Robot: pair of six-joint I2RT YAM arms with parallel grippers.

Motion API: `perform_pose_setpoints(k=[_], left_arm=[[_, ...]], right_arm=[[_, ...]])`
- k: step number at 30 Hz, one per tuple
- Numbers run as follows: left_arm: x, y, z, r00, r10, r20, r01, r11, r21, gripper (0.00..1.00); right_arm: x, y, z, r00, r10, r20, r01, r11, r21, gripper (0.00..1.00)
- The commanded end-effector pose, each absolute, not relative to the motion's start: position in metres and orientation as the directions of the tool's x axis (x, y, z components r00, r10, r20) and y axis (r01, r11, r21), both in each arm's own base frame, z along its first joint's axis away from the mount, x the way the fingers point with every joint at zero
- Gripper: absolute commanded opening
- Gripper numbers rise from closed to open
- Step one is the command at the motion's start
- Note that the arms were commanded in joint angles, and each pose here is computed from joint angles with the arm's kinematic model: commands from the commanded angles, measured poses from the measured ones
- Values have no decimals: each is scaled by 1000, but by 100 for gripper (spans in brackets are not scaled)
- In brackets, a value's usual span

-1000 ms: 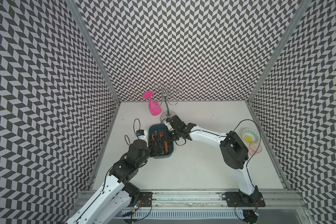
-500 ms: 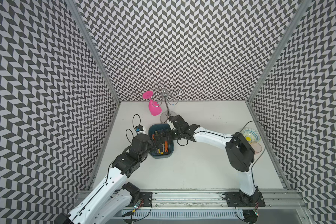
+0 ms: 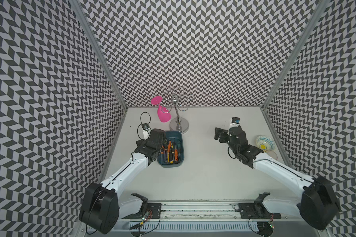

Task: Put the screwdriver on the desktop into the storage box
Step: Reset both arms

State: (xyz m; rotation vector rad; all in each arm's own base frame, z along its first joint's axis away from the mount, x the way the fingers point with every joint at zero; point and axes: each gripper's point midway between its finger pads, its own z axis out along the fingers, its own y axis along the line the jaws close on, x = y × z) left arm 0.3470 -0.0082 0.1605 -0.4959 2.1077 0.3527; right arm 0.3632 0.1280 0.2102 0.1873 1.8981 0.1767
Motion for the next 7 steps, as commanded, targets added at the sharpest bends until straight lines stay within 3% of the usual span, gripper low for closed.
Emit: perform_pose_setpoints(k=[1, 7], left_arm=[[361, 17, 166, -438, -174, -882, -550, 828, 110, 100], [362, 53, 165, -308, -228, -924, -577, 817, -9, 100]], right_arm=[[347, 42, 216, -55, 159, -986, 339, 932, 131, 99], [338, -21, 195, -20, 196, -980, 462, 872, 165, 100]])
